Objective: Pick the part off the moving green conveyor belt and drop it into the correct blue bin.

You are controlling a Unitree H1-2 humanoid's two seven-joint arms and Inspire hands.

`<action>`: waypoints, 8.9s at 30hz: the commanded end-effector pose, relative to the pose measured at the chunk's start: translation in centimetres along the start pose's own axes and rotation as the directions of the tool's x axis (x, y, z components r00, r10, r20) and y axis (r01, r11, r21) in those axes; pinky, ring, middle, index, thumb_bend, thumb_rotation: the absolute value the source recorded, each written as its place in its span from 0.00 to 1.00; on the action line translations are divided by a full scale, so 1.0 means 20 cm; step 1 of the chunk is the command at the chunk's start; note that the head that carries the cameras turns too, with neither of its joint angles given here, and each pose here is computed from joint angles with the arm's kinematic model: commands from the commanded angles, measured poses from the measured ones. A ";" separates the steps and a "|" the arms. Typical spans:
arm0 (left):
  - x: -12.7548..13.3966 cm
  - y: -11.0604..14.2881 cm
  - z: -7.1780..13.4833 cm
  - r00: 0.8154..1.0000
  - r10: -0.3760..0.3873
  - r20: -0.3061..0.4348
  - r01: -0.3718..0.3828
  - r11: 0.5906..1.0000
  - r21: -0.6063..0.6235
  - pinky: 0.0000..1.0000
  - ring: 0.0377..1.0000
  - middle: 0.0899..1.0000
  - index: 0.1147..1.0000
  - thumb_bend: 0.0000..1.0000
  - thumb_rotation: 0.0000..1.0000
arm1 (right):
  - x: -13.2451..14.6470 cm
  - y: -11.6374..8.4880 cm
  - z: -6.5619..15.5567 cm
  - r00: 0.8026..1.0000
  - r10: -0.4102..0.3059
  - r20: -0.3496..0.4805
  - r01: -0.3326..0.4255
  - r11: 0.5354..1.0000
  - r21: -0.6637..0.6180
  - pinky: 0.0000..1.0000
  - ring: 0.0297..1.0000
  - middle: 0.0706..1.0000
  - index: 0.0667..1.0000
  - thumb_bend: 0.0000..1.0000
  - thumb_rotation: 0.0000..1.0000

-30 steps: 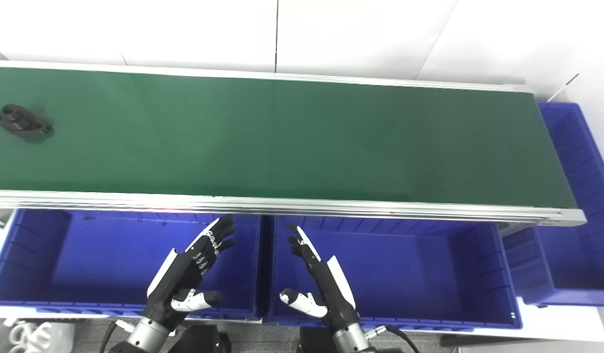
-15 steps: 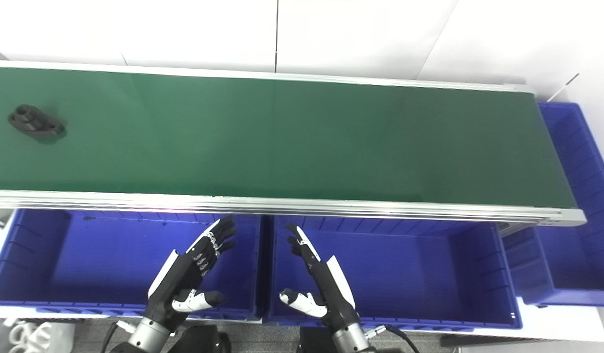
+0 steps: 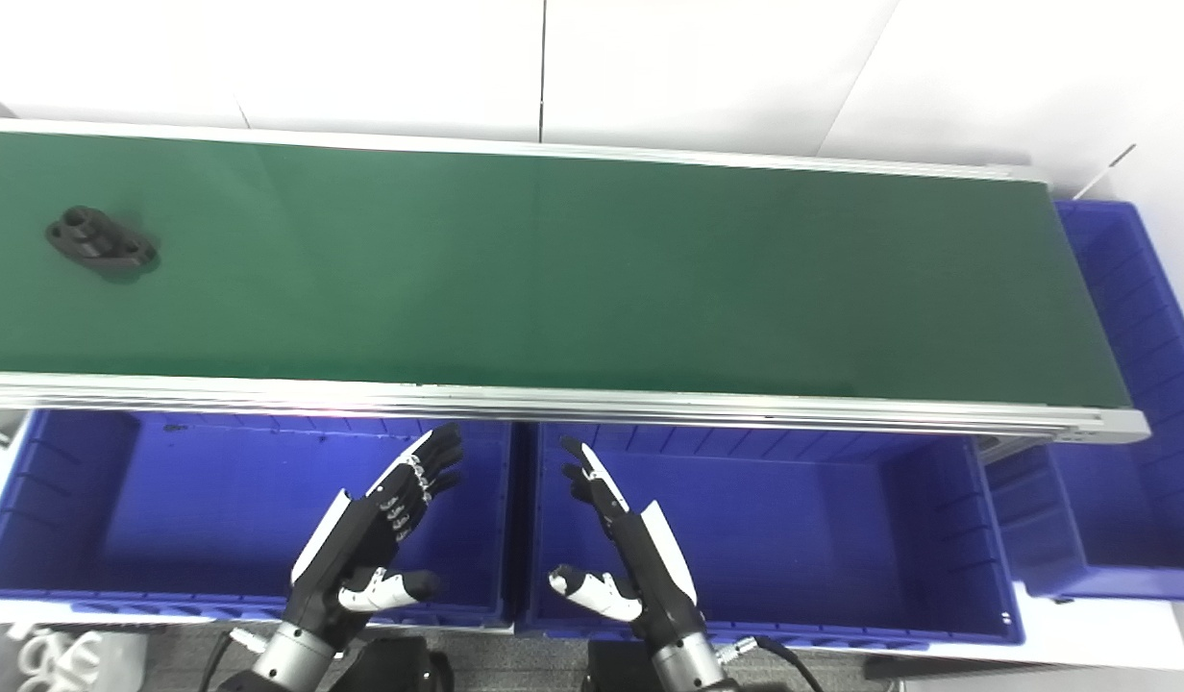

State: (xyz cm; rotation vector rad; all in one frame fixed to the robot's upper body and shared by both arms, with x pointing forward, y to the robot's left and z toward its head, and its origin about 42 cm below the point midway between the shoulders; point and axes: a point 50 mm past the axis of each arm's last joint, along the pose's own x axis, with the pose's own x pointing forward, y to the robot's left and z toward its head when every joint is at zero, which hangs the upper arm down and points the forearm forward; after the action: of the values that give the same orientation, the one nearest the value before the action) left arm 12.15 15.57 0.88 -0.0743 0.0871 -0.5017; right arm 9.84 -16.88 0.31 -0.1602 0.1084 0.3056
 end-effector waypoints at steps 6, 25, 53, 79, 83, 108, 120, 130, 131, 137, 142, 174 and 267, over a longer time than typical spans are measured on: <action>0.04 -0.06 0.01 0.999 -0.022 0.044 0.021 1.000 0.011 0.92 0.95 0.94 0.90 0.92 0.56 | -0.02 -0.04 0.00 0.999 0.004 0.041 -0.004 1.000 0.008 0.91 0.94 1.00 0.97 1.00 0.87; 0.14 -0.08 -0.11 0.999 -0.024 -0.034 0.025 0.999 0.021 0.85 0.90 0.91 0.87 0.91 0.60 | 0.03 -0.11 -0.13 0.999 0.005 -0.033 -0.007 0.999 -0.051 0.90 0.95 0.99 0.99 1.00 0.89; 0.14 -0.13 0.01 0.998 -0.036 0.051 0.034 0.998 0.054 0.84 0.89 0.91 0.87 0.94 0.62 | -0.05 -0.16 0.02 0.998 0.025 0.056 -0.023 0.999 -0.040 0.96 0.98 1.00 1.00 1.00 0.83; 0.15 -0.14 0.09 0.993 -0.055 0.105 0.051 0.998 0.037 0.94 0.96 0.95 0.92 0.91 0.54 | 0.09 -0.21 0.57 0.895 -0.122 0.430 0.220 0.957 -0.186 0.98 1.00 1.00 1.00 0.88 0.77; 0.15 -0.13 0.09 0.993 -0.057 0.108 0.054 0.998 0.039 0.93 0.95 0.95 0.92 0.91 0.54 | 0.20 -0.21 0.63 0.889 -0.120 0.442 0.221 0.957 -0.185 0.93 0.97 1.00 1.00 0.90 0.78; 0.18 -0.13 0.08 0.992 -0.077 0.104 0.072 0.996 0.052 0.97 0.97 0.96 0.94 0.89 0.56 | 0.76 -0.22 0.97 0.946 -0.038 0.321 0.237 0.758 -0.607 0.70 0.85 0.89 0.92 0.90 0.73; 0.19 -0.14 0.07 0.992 -0.081 0.097 0.076 0.996 0.050 0.96 0.96 0.96 0.94 0.90 0.57 | 1.04 -0.18 1.03 0.951 -0.014 0.308 0.235 0.679 -0.695 0.67 0.80 0.84 0.89 0.93 0.65; 0.22 -0.16 0.06 0.992 -0.079 0.096 0.073 0.996 0.060 0.91 0.95 0.95 0.93 0.91 0.57 | 1.27 -0.13 1.04 0.967 -0.001 0.255 0.206 0.596 -0.777 0.64 0.77 0.82 0.89 0.95 0.66; 0.22 -0.16 0.06 0.992 -0.080 0.097 0.074 0.995 0.062 0.91 0.95 0.95 0.94 0.91 0.58 | 1.29 -0.12 1.04 0.968 -0.002 0.250 0.204 0.585 -0.785 0.64 0.77 0.82 0.89 0.95 0.66; 0.23 -0.18 0.07 0.991 -0.084 0.103 0.077 0.995 0.070 0.89 0.94 0.95 0.94 0.91 0.57 | 1.39 -0.05 1.05 0.979 -0.014 0.203 0.179 0.527 -0.831 0.62 0.77 0.83 0.87 0.95 0.63; 0.24 -0.19 0.07 0.991 -0.087 0.104 0.079 0.994 0.072 0.87 0.93 0.95 0.94 0.90 0.57 | 1.46 0.02 1.06 0.979 -0.029 0.199 0.189 0.472 -0.861 0.55 0.73 0.83 0.86 0.96 0.58; 0.23 -0.31 0.14 0.986 -0.070 0.149 0.062 0.997 0.055 0.83 0.91 0.94 0.91 0.91 0.58 | 1.60 0.18 0.93 0.998 -0.025 0.060 0.064 0.219 -0.974 0.23 0.34 0.54 0.81 0.95 0.58; 0.06 0.15 0.38 0.994 -0.052 0.095 0.046 0.997 0.056 0.94 0.96 0.94 0.97 0.91 0.66 | 0.03 -0.41 0.82 0.973 -0.188 -0.132 -0.056 0.365 -0.930 0.14 0.18 0.27 0.45 0.51 0.15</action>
State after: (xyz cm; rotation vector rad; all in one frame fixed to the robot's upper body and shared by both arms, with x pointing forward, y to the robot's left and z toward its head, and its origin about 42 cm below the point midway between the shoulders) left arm 15.06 18.10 7.12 -0.0560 0.0252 -0.5309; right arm 14.41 -21.65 17.17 -1.3666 0.1726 0.2464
